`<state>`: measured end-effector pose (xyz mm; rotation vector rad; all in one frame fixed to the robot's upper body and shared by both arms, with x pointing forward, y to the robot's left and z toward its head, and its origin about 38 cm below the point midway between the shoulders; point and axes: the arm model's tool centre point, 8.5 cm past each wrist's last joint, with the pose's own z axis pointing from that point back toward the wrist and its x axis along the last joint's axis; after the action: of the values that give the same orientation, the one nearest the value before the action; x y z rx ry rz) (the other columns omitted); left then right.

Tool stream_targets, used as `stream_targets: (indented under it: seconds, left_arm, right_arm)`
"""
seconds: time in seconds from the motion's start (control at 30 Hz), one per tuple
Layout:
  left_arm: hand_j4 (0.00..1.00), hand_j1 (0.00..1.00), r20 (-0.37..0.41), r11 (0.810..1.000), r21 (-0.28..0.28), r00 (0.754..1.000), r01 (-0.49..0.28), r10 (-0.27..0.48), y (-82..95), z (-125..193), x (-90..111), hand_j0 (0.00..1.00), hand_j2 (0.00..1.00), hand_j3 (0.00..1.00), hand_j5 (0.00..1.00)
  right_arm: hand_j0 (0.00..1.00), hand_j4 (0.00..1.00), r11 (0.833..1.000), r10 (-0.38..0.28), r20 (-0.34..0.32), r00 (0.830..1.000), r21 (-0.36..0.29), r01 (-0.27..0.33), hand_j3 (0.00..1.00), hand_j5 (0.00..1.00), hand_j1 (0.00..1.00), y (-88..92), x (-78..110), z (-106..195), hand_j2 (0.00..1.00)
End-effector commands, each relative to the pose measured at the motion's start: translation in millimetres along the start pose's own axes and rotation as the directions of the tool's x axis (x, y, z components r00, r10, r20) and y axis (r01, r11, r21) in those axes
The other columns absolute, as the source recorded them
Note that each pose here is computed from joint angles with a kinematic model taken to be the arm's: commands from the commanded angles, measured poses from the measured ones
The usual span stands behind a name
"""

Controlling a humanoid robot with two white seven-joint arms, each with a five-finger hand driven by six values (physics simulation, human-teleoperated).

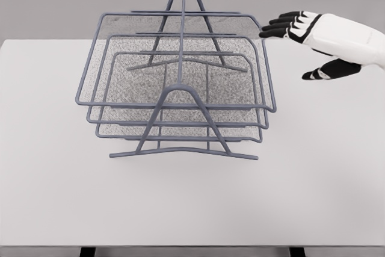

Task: Pull out the upper folder box with right arm

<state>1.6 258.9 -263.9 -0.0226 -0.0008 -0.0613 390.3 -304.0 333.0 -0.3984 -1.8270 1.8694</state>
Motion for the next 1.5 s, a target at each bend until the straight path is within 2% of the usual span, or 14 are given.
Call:
stream_targets:
  seconds: [0.0,0.07,0.1,0.13,0.2,0.27,0.4,0.47,0.5,0.7,0.97,1.47]
  left_arm:
    - [1.00,1.00,-0.001,1.000,0.000,1.000,-0.001,0.001,0.0,0,0,1.00,1.00,1.00,1.00]
    - [1.00,1.00,-0.001,1.000,0.000,1.000,0.000,0.000,0.0,0,0,1.00,1.00,1.00,1.00]
    - [1.00,1.00,0.001,1.000,0.000,1.000,0.000,0.000,0.0,0,0,1.00,1.00,1.00,1.00]
    - [1.00,1.00,-0.001,1.000,0.000,1.000,0.000,0.000,0.0,0,0,1.00,1.00,1.00,1.00]
    - [1.00,1.00,0.001,1.000,0.000,1.000,-0.001,0.001,0.0,0,0,1.00,1.00,1.00,1.00]
    - [1.00,1.00,0.001,1.000,0.000,1.000,0.000,0.000,0.0,0,0,1.00,1.00,1.00,1.00]
    - [1.00,1.00,0.001,1.000,0.000,1.000,-0.001,0.001,0.0,0,0,1.00,1.00,1.00,1.00]
    - [1.00,1.00,-0.001,1.000,0.000,1.000,0.000,0.000,0.0,0,0,1.00,1.00,1.00,1.00]
    - [1.00,1.00,0.001,1.000,0.000,1.000,0.000,0.000,0.0,0,0,1.00,1.00,1.00,1.00]
    - [1.00,1.00,0.001,1.000,0.000,1.000,0.000,0.000,0.1,0,1,1.00,1.00,1.00,1.00]
    - [1.00,1.00,0.001,1.000,0.000,1.000,-0.001,0.001,0.0,0,0,1.00,1.00,1.00,1.00]
    - [1.00,1.00,0.001,1.000,-0.002,1.000,0.000,0.000,-0.1,0,0,1.00,1.00,1.00,1.00]
  right_arm:
    - [1.00,1.00,1.000,-0.001,-0.008,1.000,-0.002,0.001,1.00,1.00,1.00,-2.1,-1.0,2,1.00]
    - [1.00,1.00,1.000,-0.002,-0.046,0.999,0.008,0.002,1.00,1.00,1.00,2.8,-10.8,1,1.00]
    - [1.00,1.00,0.992,0.097,-0.121,0.988,0.093,-0.086,1.00,1.00,1.00,12.2,-18.6,0,1.00]
    - [1.00,1.00,0.980,0.169,-0.139,0.976,0.134,-0.150,1.00,1.00,1.00,19.4,-20.2,-8,1.00]
    - [1.00,1.00,0.970,0.206,-0.053,0.977,0.146,-0.196,1.00,1.00,1.00,25.4,-13.3,-12,1.00]
    - [1.00,1.00,0.972,0.171,-0.071,0.983,0.172,-0.157,1.00,1.00,1.00,36.8,-23.9,-12,1.00]
    - [1.00,1.00,0.970,0.152,-0.039,0.988,0.200,-0.141,1.00,1.00,1.00,48.9,-21.1,-25,1.00]
    - [1.00,1.00,0.968,0.155,-0.033,0.987,0.202,-0.146,1.00,1.00,1.00,47.6,-20.8,-28,1.00]
    - [1.00,1.00,0.970,0.131,-0.024,0.991,0.208,-0.123,1.00,1.00,1.00,56.0,-21.9,-35,1.00]
    - [1.00,1.00,0.967,0.116,-0.024,0.993,0.233,-0.107,1.00,1.00,1.00,64.3,-25.2,-38,1.00]
    - [1.00,1.00,0.958,0.119,-0.031,0.992,0.268,-0.106,1.00,1.00,1.00,69.5,-27.5,-33,1.00]
    - [1.00,1.00,0.938,0.161,-0.078,0.984,0.321,-0.128,1.00,1.00,1.00,60.5,-36.8,-5,1.00]
